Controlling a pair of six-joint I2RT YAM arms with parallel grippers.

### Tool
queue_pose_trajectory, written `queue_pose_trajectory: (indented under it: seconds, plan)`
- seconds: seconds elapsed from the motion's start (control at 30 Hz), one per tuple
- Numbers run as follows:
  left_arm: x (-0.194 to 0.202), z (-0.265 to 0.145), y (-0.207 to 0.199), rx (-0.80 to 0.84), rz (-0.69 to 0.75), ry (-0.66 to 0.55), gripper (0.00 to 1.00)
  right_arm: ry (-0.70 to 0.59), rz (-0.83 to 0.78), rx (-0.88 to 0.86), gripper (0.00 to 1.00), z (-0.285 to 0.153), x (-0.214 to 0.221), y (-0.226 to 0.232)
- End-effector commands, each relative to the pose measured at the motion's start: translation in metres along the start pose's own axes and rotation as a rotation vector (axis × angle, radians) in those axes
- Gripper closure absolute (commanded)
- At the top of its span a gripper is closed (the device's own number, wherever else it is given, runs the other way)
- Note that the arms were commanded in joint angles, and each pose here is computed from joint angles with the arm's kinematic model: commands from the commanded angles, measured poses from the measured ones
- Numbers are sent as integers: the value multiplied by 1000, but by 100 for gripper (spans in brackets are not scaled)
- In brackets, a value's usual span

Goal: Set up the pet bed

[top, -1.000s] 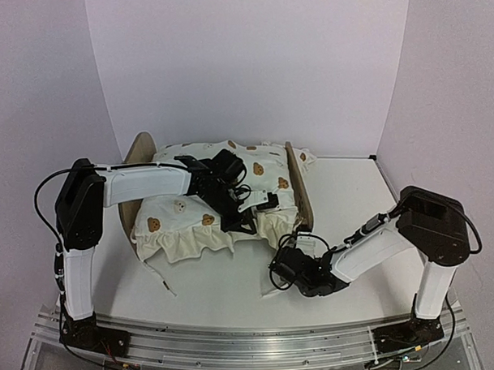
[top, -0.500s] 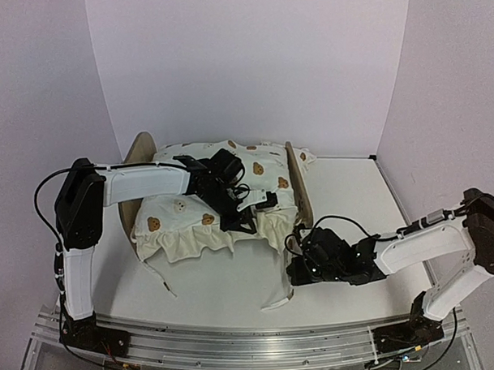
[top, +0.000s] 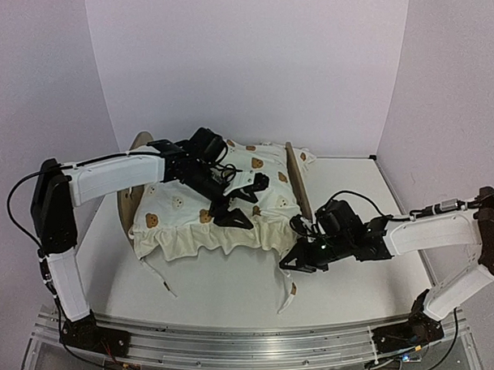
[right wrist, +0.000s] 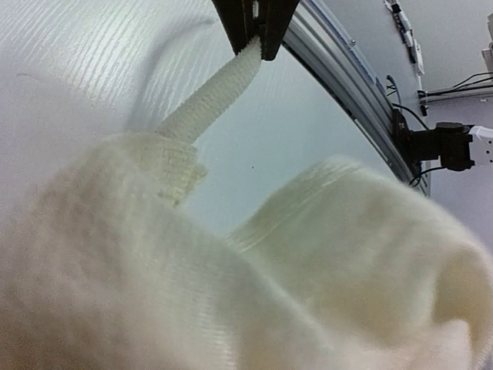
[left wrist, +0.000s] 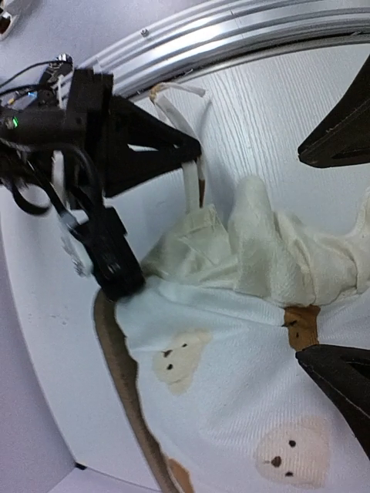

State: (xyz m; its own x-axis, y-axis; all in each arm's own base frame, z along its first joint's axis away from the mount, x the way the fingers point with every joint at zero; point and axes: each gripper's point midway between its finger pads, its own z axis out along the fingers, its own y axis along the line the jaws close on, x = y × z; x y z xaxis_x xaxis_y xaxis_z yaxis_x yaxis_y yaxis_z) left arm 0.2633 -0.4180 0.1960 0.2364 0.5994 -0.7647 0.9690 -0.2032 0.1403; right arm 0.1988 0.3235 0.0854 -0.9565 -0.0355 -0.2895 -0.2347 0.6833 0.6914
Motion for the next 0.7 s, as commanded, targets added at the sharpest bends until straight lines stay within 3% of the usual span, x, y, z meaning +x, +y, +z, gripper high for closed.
queue_pose_trajectory:
  seconds: [0.0,0.13,0.23,0.47,0.67]
  plan:
    - [-54,-46,-37,10,186,-214,20,115,70,-107,100,-5,13,26]
    - [-55,-32,-81,-23,321,-260,29,131,139,-88,100,-4,20,18]
    - [-36,3,-102,-46,352,-279,36,129,170,-76,100,-4,21,14]
    - [-33,61,-103,-200,432,-373,40,84,190,-39,100,-6,19,3]
    - [-33,91,-108,-214,421,-392,45,58,189,-30,100,-8,16,1]
